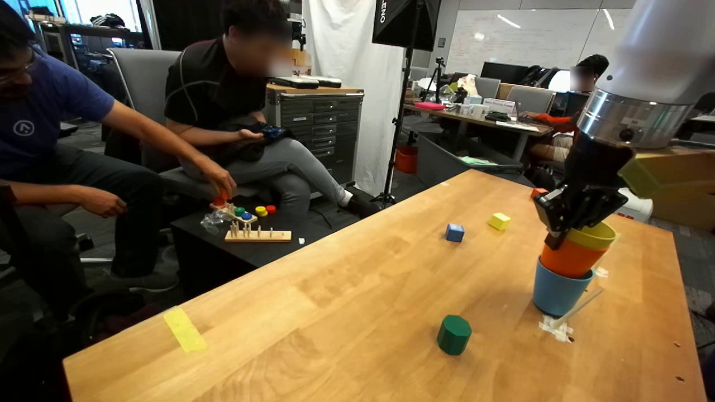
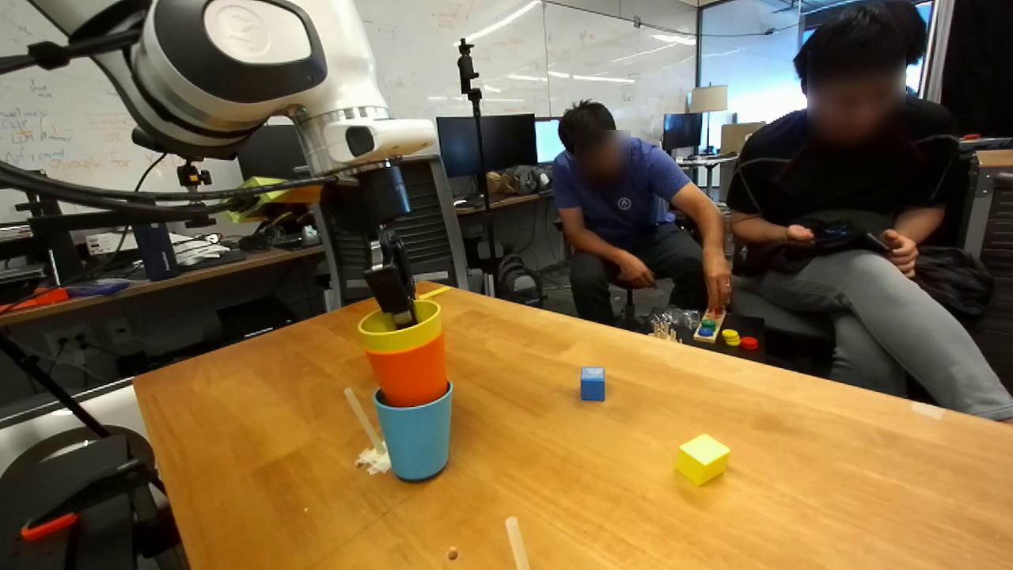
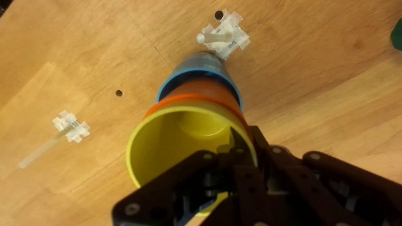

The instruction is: Put the yellow cup in the orange cup and the orange cup in the blue cup

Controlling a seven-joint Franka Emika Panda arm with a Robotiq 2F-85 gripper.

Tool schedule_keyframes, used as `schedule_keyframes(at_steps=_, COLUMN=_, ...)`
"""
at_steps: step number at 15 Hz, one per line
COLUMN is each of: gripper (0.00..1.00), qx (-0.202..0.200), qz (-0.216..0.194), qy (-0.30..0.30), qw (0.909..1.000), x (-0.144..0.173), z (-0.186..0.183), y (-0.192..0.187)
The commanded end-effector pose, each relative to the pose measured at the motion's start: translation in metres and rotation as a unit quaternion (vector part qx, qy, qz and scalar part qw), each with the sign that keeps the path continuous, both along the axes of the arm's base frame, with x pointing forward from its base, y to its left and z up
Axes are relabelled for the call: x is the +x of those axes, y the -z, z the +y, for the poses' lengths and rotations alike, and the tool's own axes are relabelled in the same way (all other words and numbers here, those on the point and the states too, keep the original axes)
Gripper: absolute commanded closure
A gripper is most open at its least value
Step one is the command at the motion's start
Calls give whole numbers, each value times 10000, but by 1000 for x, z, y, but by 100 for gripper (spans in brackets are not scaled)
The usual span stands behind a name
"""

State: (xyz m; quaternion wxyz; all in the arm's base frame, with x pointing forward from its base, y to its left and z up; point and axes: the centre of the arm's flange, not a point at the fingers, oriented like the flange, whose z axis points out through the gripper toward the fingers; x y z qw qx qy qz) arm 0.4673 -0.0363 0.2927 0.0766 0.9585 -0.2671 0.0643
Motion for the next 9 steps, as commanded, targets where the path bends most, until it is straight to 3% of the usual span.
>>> schedule_keyframes(at_steps=1, gripper=77, qx=-47, qz=-93, qy=15, qw=9999, x=9, z=-1, y=2)
schedule_keyframes(at_steps=9, gripper=15, qx=16, qz=-165, qy=-29, qw=9999, x=5, z=-1, y=-11)
